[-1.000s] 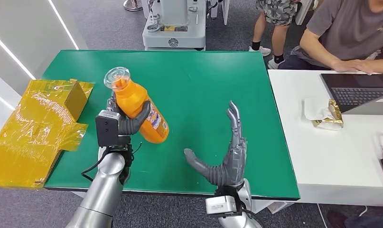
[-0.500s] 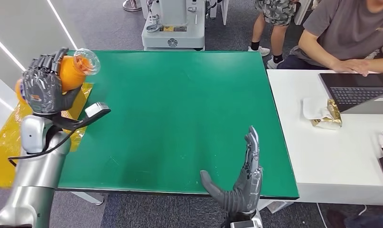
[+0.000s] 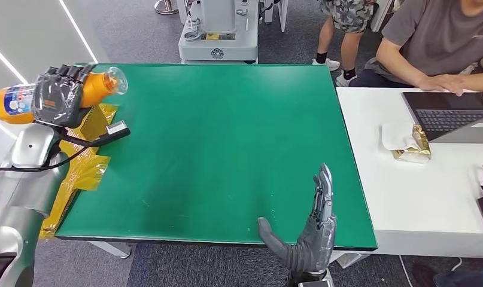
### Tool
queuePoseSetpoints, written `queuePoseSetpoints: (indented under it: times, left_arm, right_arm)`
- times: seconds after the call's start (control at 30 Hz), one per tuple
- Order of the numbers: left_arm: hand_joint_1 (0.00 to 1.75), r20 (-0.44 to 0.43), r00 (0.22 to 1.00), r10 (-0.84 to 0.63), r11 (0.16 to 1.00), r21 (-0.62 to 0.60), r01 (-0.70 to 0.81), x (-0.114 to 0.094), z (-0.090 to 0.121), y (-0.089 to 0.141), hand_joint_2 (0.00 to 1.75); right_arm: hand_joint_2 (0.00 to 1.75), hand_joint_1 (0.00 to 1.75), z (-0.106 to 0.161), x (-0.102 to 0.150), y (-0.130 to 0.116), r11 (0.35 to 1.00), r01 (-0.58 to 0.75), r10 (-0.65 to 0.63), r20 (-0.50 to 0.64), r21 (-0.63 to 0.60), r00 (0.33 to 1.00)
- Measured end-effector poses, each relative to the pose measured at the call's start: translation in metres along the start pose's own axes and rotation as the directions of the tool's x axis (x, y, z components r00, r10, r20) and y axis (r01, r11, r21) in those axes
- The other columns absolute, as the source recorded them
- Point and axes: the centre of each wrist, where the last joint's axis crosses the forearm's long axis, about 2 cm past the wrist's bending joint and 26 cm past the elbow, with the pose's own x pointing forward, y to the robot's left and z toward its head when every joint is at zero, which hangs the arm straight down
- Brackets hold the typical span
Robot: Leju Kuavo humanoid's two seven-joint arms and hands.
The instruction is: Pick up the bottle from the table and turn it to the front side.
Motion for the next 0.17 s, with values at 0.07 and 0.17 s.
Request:
queuePoseSetpoints:
  times: [0.07, 0.17]
  left_arm:
    - [1.75, 0.029, 0.999, 0.022, 0.997, -0.072, -0.02, 0.003, 0.001, -0.007, 1.75]
    - [1.75, 0.051, 0.997, 0.057, 0.986, -0.161, -0.048, 0.008, 0.006, -0.017, 1.75]
  right_arm:
    - [1.75, 0.0, 0.001, 0.0, 0.0, 1.0, -0.002, 0.002, -0.001, 0.0, 1.0]
    - [1.75, 0.0, 0.002, 0.0, -0.001, 1.0, -0.004, 0.004, -0.003, 0.001, 1.0]
